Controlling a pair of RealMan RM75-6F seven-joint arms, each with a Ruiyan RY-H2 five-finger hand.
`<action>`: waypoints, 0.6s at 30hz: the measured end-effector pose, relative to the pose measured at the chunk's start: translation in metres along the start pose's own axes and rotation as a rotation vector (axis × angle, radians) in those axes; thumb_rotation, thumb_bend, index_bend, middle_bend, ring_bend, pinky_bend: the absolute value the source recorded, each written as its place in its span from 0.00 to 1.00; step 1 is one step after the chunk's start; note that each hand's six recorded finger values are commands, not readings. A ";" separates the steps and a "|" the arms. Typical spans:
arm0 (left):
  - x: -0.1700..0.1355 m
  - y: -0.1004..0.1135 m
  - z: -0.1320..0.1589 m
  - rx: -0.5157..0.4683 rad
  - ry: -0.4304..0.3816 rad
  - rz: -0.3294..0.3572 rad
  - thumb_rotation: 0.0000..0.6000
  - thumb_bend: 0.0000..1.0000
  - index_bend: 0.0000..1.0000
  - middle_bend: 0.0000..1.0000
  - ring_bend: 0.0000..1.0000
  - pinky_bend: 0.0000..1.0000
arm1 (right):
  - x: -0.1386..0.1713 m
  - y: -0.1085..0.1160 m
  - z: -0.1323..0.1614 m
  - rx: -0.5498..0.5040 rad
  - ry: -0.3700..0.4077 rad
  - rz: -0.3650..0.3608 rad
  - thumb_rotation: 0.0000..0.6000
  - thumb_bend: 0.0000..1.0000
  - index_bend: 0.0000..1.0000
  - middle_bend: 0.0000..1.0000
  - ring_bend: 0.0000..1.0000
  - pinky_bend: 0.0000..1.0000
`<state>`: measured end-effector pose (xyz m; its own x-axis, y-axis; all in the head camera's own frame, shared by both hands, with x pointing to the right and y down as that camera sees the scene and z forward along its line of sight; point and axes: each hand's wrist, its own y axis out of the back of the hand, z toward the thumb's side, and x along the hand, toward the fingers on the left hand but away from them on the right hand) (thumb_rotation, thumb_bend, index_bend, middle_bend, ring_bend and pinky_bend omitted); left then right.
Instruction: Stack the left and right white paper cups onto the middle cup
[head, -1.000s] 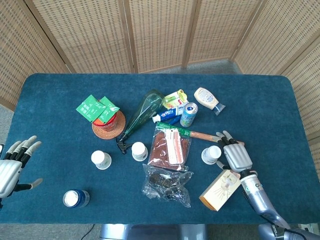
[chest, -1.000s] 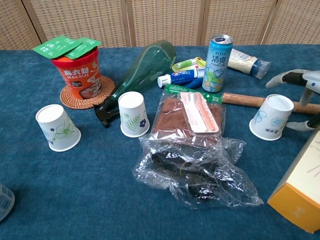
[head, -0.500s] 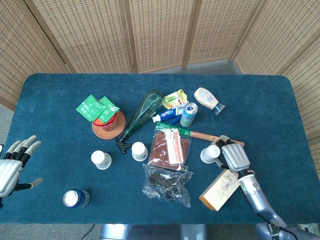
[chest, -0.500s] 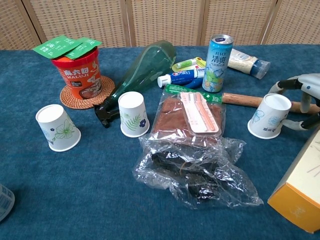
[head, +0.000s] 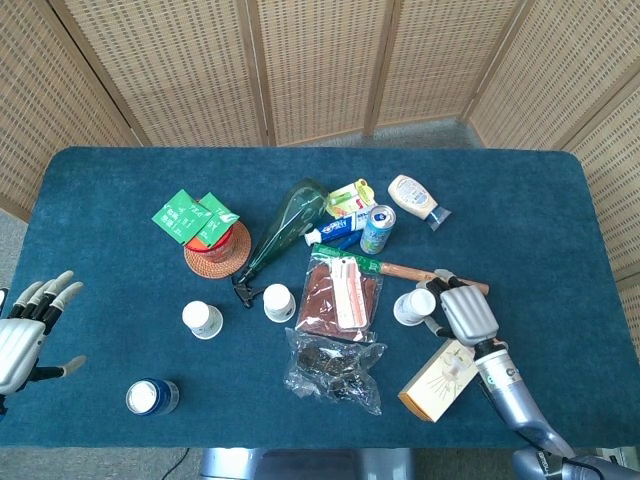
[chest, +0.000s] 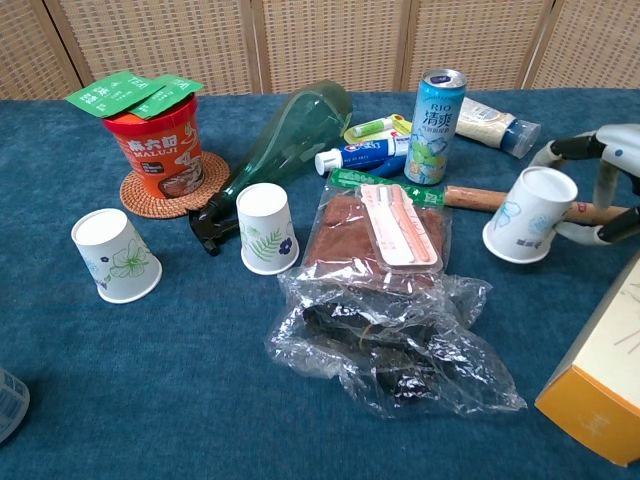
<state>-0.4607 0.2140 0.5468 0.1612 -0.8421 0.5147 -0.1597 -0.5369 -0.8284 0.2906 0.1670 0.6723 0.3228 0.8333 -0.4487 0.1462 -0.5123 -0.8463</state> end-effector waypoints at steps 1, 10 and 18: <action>0.000 0.000 0.000 -0.001 -0.001 0.000 1.00 0.21 0.04 0.00 0.00 0.05 | -0.001 0.002 0.002 -0.001 0.005 -0.004 1.00 0.38 0.36 0.37 0.20 0.53; 0.000 0.001 0.000 -0.007 -0.004 0.000 1.00 0.21 0.04 0.00 0.00 0.05 | -0.011 0.023 0.034 -0.031 0.065 -0.040 1.00 0.36 0.36 0.37 0.20 0.53; 0.000 0.001 0.000 -0.014 -0.005 -0.003 1.00 0.21 0.04 0.00 0.00 0.05 | -0.029 0.042 0.081 -0.055 0.149 -0.058 1.00 0.37 0.35 0.37 0.20 0.53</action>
<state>-0.4613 0.2132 0.5458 0.1665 -0.8404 0.5158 -0.1726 -0.5399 -0.8239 0.2114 0.1382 0.6266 0.4471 0.8237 -0.3488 0.2182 -0.4785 -0.8505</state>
